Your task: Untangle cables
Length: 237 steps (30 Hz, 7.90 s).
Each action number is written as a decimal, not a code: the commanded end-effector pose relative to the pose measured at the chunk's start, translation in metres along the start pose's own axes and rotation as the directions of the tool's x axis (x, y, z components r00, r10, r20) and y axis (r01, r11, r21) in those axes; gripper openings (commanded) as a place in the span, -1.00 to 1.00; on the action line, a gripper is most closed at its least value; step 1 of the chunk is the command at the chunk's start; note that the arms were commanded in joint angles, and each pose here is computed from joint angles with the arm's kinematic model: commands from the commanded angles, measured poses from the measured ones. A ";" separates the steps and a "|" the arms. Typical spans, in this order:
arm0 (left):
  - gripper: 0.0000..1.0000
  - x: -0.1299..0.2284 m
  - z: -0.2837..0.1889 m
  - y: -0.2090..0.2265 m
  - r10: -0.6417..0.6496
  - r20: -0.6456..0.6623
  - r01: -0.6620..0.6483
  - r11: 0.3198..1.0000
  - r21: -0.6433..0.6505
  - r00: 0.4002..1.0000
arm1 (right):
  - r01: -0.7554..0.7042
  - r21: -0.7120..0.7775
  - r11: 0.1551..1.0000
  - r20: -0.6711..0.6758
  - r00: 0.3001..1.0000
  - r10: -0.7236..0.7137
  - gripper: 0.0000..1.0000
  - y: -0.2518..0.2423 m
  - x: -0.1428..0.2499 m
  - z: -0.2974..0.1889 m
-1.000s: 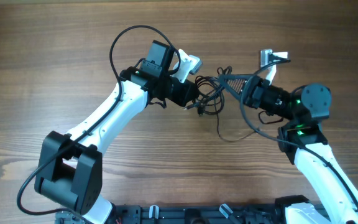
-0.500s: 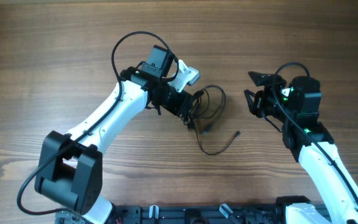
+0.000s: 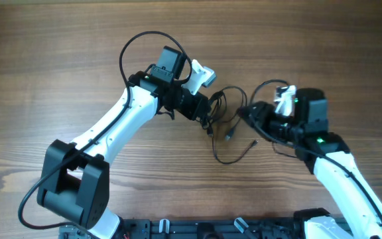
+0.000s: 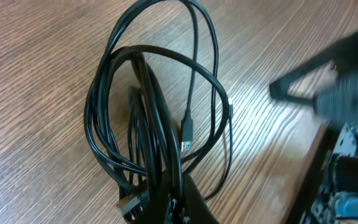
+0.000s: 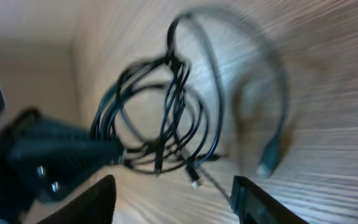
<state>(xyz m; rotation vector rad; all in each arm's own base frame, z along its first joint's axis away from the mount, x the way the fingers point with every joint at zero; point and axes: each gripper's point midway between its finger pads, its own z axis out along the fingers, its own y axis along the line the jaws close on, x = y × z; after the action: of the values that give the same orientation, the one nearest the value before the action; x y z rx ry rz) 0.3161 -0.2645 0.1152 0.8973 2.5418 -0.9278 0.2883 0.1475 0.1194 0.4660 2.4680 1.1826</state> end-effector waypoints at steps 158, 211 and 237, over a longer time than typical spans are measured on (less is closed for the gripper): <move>-0.46 0.027 0.094 0.040 -0.457 0.041 0.434 0.808 -0.398 0.888 | -0.091 0.248 0.965 -0.140 0.982 0.128 -0.52 -0.093 0.004 0.079; -0.76 0.043 0.100 0.045 -0.433 0.052 0.412 0.805 -0.428 0.900 | -0.098 0.218 0.971 -0.171 0.976 0.137 -0.56 -0.088 0.010 0.079; -0.92 -0.089 -0.059 -0.008 -0.486 0.301 0.433 0.872 0.226 0.821 | 0.058 0.015 0.998 -0.218 0.974 -0.054 -0.91 -0.053 0.012 0.087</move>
<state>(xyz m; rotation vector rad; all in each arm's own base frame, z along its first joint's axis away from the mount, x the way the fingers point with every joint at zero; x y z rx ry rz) 0.3770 -0.2801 0.1647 0.1057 2.4861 -0.9573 0.3151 0.1775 0.0318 0.3095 2.6389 1.2384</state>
